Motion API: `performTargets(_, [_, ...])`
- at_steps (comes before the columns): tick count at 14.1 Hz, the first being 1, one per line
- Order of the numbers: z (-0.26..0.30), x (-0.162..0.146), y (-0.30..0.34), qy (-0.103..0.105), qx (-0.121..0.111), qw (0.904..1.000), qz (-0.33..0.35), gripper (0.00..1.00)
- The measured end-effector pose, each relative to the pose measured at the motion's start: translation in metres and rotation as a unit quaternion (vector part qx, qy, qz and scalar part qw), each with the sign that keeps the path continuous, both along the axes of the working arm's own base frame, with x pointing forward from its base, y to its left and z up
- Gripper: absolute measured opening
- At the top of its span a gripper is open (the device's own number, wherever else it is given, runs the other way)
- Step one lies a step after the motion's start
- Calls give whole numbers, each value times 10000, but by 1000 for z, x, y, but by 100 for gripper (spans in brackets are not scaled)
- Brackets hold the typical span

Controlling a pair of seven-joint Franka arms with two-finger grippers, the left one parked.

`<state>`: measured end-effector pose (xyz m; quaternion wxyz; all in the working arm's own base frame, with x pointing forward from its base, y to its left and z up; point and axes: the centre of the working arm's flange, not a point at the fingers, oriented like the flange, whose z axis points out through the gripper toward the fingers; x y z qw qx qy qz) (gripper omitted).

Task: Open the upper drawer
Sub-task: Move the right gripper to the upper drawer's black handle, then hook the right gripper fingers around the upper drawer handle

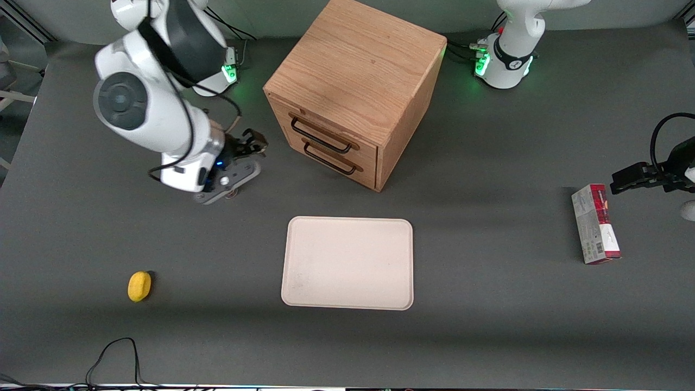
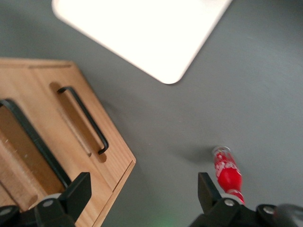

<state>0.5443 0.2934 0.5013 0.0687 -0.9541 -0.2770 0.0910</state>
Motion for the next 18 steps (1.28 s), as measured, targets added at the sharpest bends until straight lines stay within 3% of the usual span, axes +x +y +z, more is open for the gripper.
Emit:
performTargets(3, [-12,-14,39,-38,159,9951,972,100])
performTargets(5, [-20,-24,58,31,200,9922,1232,100])
performTargets(10, [-42,-30,91,96,377,9887,1450,100])
performTargets(18, [-62,-39,112,216,348,9862,1606,100])
